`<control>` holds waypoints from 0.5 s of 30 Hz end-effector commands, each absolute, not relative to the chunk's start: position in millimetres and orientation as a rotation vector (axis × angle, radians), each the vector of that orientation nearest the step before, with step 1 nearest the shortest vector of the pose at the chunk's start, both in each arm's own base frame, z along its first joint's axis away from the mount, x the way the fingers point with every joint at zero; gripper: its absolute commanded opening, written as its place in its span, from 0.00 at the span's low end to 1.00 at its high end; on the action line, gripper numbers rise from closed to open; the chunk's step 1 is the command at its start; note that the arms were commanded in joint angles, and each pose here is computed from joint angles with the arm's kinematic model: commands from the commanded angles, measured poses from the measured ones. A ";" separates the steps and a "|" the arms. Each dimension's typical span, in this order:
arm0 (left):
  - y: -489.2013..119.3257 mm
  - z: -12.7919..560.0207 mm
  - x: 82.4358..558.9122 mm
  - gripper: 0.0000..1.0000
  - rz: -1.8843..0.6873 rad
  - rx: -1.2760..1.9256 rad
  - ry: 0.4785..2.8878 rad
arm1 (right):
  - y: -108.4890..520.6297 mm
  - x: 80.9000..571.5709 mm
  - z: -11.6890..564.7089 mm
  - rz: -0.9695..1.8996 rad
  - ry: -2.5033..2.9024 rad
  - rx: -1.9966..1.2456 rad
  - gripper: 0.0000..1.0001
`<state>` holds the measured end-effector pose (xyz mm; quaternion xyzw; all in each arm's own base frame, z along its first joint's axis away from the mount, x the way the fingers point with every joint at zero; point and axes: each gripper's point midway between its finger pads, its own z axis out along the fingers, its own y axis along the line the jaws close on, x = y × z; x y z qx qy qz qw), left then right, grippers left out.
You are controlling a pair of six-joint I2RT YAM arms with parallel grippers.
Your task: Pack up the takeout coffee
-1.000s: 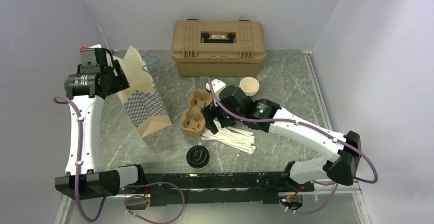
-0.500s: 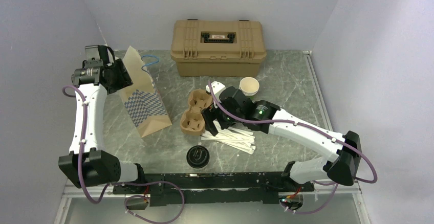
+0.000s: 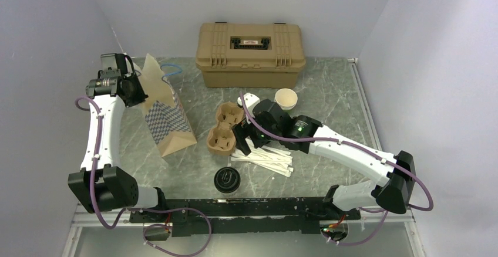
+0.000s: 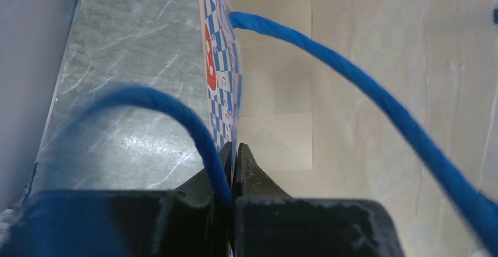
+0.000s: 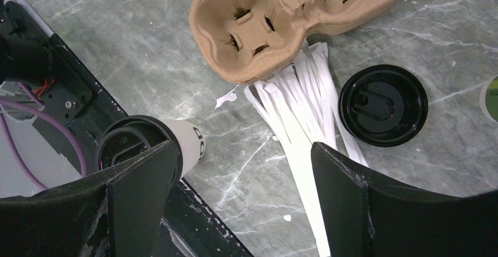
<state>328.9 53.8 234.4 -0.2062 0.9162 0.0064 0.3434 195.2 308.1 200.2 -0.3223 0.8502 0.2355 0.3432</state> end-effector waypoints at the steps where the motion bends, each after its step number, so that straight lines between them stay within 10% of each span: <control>1: 47.5 241.0 336.4 0.00 -0.039 -0.488 2.341 | 314.3 204.1 214.5 0.628 2.148 -0.824 0.88; 15: 41.8 283.1 351.0 0.00 -0.071 -0.473 2.185 | 344.2 253.1 205.0 0.494 2.104 -0.859 0.86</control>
